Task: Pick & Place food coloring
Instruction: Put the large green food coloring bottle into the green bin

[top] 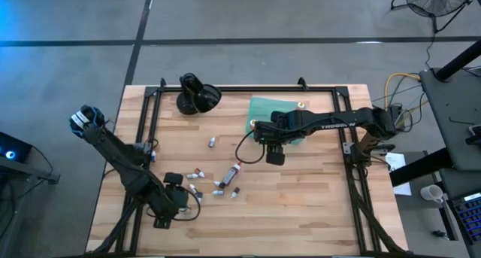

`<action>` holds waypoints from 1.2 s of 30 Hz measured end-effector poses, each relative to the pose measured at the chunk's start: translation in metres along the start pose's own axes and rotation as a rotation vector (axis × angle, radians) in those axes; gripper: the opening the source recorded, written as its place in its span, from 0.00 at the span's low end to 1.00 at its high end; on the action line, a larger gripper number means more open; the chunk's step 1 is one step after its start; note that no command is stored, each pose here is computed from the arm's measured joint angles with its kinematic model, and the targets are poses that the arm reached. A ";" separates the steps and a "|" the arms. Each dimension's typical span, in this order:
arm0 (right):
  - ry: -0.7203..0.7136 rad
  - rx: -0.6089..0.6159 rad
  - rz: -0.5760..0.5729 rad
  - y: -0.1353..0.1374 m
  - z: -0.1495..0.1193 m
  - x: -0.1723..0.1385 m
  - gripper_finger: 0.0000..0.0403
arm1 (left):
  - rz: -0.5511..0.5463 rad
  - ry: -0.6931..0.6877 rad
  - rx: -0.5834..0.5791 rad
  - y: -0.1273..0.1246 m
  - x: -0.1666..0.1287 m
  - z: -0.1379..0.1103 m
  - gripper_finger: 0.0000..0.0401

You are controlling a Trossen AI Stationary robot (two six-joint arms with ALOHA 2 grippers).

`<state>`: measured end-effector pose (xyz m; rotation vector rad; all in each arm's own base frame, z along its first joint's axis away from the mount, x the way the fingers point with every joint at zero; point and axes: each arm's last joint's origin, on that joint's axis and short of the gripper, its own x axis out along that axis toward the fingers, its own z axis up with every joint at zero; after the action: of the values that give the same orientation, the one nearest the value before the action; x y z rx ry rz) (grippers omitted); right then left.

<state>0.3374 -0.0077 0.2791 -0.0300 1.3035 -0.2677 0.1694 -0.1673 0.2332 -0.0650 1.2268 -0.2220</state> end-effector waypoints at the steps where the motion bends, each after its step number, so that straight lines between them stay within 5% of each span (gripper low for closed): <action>1: 0.000 0.001 0.000 0.000 0.000 0.000 0.49 | 0.005 0.002 0.007 -0.001 0.004 0.001 0.50; 9: 0.001 0.000 0.000 0.000 0.000 0.000 0.49 | 0.047 0.039 0.009 -0.004 0.022 0.003 0.50; 29: 0.001 0.001 0.001 0.000 0.000 0.000 0.49 | 0.095 -0.013 -0.008 -0.004 0.009 0.007 0.49; 36: 0.000 0.001 0.001 0.000 0.000 0.000 0.49 | 0.094 -0.011 -0.007 -0.004 0.009 0.007 0.35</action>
<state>0.3373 -0.0077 0.2791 -0.0291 1.3038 -0.2676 0.1782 -0.1732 0.2278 -0.0147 1.2165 -0.1354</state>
